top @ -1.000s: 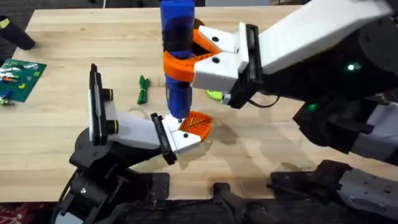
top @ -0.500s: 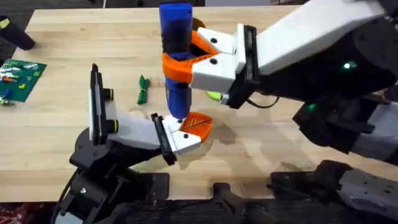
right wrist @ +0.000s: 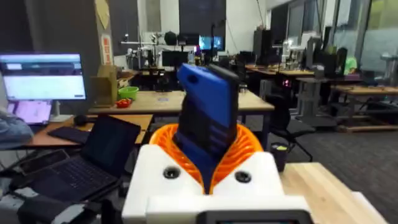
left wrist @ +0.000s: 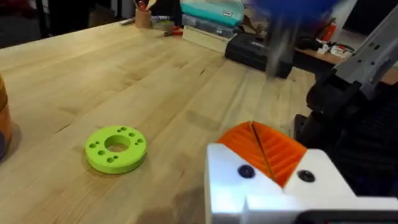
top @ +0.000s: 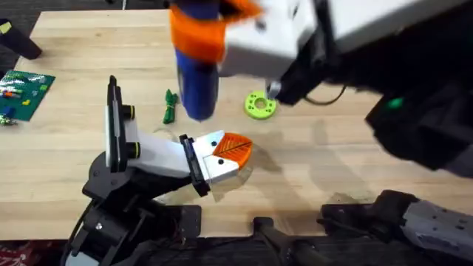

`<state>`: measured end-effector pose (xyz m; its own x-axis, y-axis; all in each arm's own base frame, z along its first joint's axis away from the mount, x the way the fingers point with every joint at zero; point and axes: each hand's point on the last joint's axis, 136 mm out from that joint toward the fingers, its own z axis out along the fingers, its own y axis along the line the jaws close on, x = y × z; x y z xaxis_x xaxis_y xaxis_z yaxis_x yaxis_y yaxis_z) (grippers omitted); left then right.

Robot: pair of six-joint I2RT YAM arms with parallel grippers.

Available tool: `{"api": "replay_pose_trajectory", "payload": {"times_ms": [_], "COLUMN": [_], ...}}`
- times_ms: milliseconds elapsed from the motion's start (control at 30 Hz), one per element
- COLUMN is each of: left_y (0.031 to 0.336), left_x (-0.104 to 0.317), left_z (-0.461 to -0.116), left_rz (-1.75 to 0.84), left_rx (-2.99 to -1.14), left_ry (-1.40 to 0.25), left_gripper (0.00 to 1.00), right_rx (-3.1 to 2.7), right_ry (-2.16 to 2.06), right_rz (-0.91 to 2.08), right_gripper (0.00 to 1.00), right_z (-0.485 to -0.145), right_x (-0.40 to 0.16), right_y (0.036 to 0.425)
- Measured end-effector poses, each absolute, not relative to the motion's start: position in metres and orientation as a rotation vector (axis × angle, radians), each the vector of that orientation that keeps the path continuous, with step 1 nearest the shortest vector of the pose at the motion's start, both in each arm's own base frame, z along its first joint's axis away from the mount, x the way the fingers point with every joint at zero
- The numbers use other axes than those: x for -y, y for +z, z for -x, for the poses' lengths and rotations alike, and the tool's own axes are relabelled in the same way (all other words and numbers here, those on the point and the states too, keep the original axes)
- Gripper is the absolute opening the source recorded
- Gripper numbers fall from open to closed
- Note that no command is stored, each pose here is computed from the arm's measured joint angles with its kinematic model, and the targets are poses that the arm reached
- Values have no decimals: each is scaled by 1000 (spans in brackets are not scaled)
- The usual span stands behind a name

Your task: Pick up the gripper from the table and insert it into the empty holder that is missing its gripper. Then pick up a screw, insert it into the mounting hole, and use the screwdriver to tighten it. Finally, clean up the table by picking up the vegetable and placing it into the bucket.

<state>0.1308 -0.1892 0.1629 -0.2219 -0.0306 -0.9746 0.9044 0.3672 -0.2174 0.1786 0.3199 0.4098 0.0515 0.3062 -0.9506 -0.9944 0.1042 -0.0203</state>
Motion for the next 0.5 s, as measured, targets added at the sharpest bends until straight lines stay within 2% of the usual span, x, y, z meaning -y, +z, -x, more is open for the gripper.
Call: {"api": "replay_pose_trajectory", "payload": {"times_ms": [133, 500], "left_y": [163, 163], "left_x": [189, 189], "left_z": [-131, -131], "left_rz": [-817, -816], "left_rx": [-1535, -1535], "left_ry": [-1072, -1072], "left_gripper": [15, 15], "right_rx": [-971, -1017], "right_ry": [1217, 1192], "right_rz": [938, 965], "right_gripper": [30, 30], "right_z": [-177, -181], "right_x": [-319, -323], "right_y": [432, 420]}}
